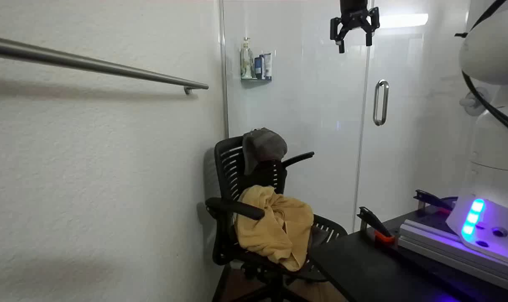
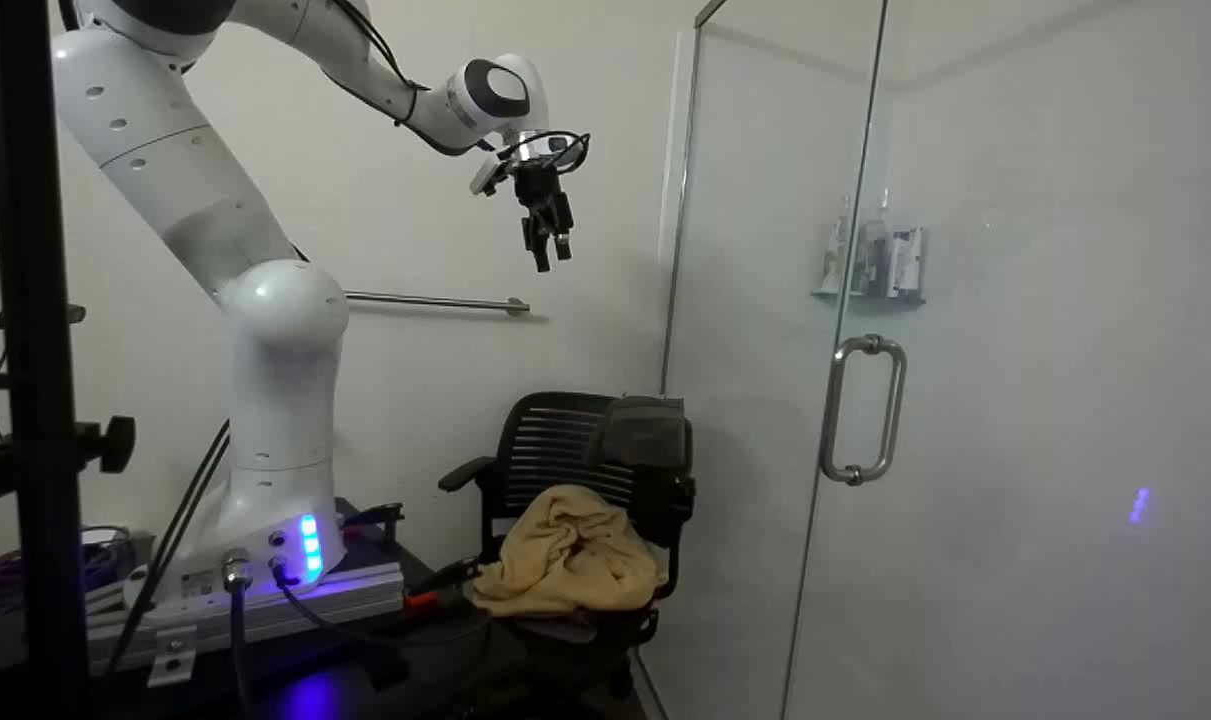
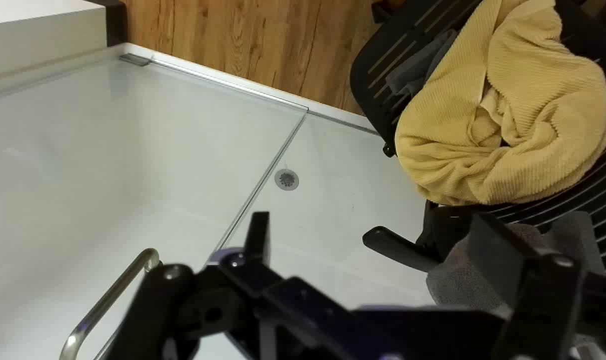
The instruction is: Put the towel on the chair.
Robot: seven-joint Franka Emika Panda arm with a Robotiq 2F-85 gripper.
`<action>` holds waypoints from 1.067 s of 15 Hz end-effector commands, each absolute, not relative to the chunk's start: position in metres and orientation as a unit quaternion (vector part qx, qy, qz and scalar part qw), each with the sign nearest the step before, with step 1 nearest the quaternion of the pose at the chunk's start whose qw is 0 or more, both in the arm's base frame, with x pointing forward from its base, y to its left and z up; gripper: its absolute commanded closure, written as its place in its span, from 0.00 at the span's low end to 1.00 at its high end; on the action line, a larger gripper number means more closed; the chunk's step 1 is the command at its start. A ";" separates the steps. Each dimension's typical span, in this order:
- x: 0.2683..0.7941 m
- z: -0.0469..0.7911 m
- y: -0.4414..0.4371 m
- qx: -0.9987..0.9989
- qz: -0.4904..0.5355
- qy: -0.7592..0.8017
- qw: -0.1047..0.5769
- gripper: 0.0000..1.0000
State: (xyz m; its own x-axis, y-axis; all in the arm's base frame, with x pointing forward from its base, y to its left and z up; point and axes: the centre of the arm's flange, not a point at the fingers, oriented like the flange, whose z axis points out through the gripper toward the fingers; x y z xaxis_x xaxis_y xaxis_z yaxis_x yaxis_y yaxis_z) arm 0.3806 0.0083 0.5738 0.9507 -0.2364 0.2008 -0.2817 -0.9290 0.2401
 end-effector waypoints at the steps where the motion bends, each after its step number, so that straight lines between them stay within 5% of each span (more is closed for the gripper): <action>1: 0.381 0.574 0.008 0.978 0.084 -0.132 0.134 0.00; 10: 0.458 0.452 0.041 0.999 -0.021 0.026 0.007 0.00; 16: 0.447 0.450 0.058 0.998 -0.024 0.047 0.017 0.00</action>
